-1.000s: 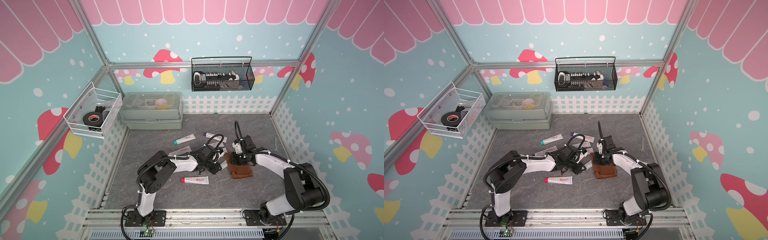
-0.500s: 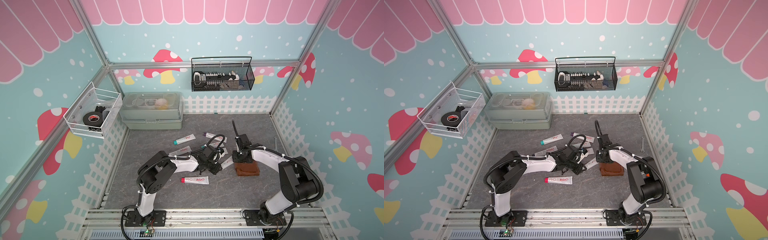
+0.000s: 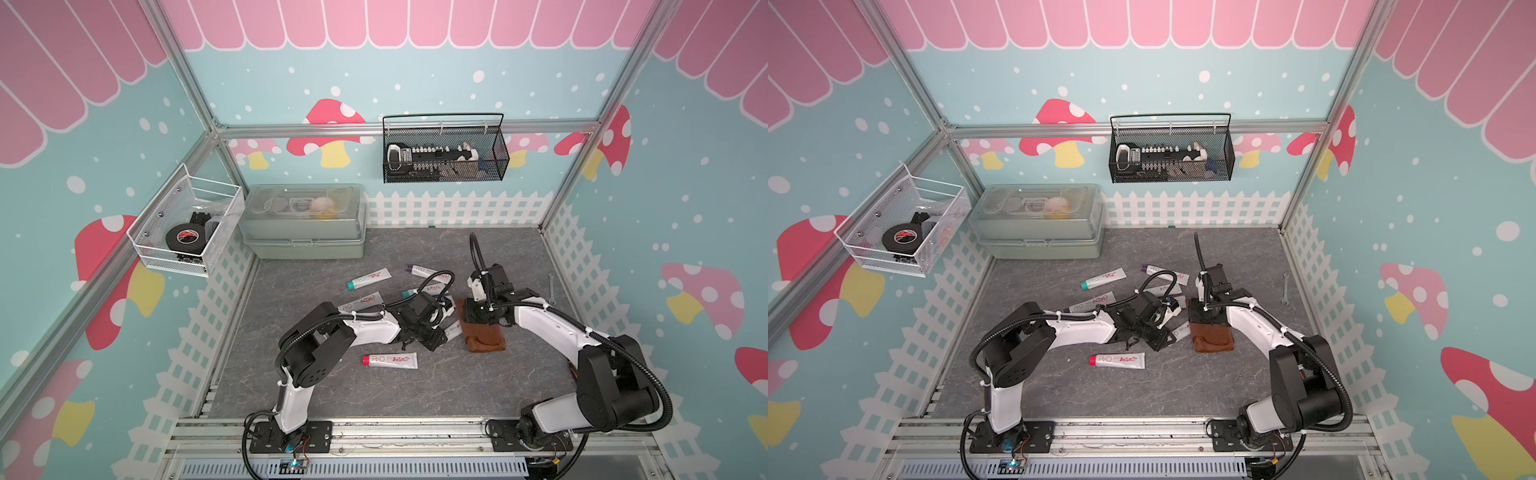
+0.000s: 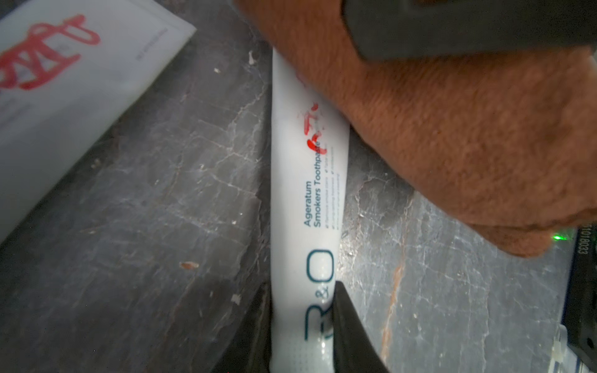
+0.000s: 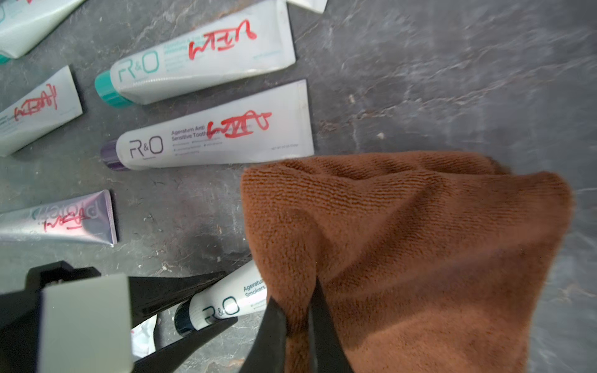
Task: Wipe the surface of the toothpaste tube
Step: Wipe the dirt from the toothpaste tube.
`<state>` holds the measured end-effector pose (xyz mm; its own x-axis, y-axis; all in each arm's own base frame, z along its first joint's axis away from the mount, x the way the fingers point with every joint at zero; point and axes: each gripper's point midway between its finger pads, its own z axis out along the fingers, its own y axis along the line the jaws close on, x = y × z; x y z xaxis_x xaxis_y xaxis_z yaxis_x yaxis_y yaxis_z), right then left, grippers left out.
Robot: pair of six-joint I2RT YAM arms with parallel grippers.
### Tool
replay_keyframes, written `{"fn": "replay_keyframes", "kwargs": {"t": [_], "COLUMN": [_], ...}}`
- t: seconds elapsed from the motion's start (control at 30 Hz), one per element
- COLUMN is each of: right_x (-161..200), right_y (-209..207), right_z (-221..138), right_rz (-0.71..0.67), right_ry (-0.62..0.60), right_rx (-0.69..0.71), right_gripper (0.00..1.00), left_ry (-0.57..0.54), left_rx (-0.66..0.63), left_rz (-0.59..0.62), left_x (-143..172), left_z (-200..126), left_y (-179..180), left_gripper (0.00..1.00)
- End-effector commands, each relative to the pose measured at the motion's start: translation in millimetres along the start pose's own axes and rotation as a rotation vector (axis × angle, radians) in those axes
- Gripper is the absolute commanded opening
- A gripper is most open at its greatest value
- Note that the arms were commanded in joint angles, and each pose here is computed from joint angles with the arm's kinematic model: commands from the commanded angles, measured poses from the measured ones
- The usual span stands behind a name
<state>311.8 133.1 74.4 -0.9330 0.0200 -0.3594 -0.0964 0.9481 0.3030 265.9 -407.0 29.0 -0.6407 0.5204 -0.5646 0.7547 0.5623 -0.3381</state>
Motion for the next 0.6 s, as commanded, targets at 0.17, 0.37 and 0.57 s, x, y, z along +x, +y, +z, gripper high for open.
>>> {"fn": "replay_keyframes", "kwargs": {"t": [0.17, 0.37, 0.57], "right_x": [35, 38, 25], "right_y": [-32, -70, -74], "right_z": [27, 23, 18], "right_rz": [0.020, -0.005, 0.002], "right_ry": [0.141, 0.146, 0.103], "right_rx": [0.151, 0.363, 0.403], "right_gripper": [0.08, 0.08, 0.08], "left_ry": [0.081, 0.091, 0.083], "left_rx": [-0.031, -0.039, -0.074], "left_rz": [-0.001, -0.005, -0.005], "left_x": [21, 24, 28], "left_z": [8, 14, 15], "left_y": [6, 10, 17], "left_gripper": [0.25, 0.25, 0.24]}}
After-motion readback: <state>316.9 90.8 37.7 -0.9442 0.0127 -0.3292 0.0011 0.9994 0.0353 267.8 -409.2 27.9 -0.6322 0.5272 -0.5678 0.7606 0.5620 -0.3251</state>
